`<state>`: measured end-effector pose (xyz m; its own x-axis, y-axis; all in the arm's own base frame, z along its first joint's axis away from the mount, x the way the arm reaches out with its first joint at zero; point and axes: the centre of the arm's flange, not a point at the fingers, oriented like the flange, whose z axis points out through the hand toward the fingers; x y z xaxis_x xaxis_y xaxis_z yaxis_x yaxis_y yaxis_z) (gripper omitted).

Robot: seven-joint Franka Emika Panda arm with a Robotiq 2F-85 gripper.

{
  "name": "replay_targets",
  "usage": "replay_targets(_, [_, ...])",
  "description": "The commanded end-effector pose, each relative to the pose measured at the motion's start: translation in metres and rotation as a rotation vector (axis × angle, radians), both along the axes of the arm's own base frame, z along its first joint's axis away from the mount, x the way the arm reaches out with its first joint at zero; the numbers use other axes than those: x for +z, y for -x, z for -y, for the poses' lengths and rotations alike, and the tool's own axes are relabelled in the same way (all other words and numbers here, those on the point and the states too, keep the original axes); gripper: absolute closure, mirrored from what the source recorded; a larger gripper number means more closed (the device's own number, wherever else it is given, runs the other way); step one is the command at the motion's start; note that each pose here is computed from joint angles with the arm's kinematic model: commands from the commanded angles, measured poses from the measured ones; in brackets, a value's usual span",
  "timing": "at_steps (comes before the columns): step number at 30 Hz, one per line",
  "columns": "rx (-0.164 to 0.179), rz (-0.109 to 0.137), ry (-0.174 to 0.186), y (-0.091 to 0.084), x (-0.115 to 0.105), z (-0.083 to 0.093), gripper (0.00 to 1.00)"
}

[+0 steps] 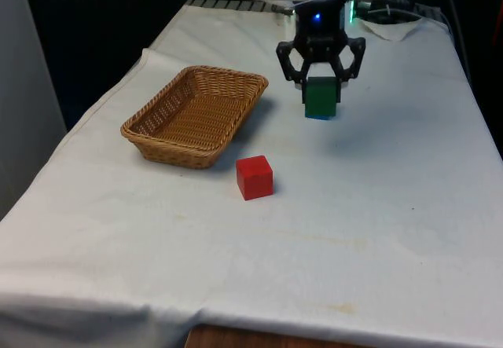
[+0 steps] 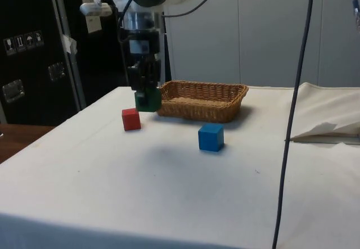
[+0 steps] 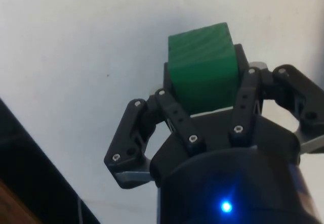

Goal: Pick up exactly two blocks and place them into the basket.

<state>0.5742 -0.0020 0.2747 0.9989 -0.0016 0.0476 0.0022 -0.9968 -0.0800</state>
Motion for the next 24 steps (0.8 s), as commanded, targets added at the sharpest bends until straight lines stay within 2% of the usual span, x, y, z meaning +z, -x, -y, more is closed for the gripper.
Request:
replay_targets(1, [0.003, 0.003, -0.002, 0.001, 0.001, 0.005, 1.00])
replay_targets(14, [0.024, 0.012, 0.018, 0.006, 0.002, 0.053, 1.00])
replay_targets(15, [0.023, 0.006, 0.024, 0.005, 0.001, 0.049, 1.00])
replay_targets(23, [0.037, 0.016, 0.033, 0.010, 0.003, 0.084, 1.00])
replay_targets(24, [0.035, 0.011, 0.040, 0.009, 0.002, 0.082, 1.00])
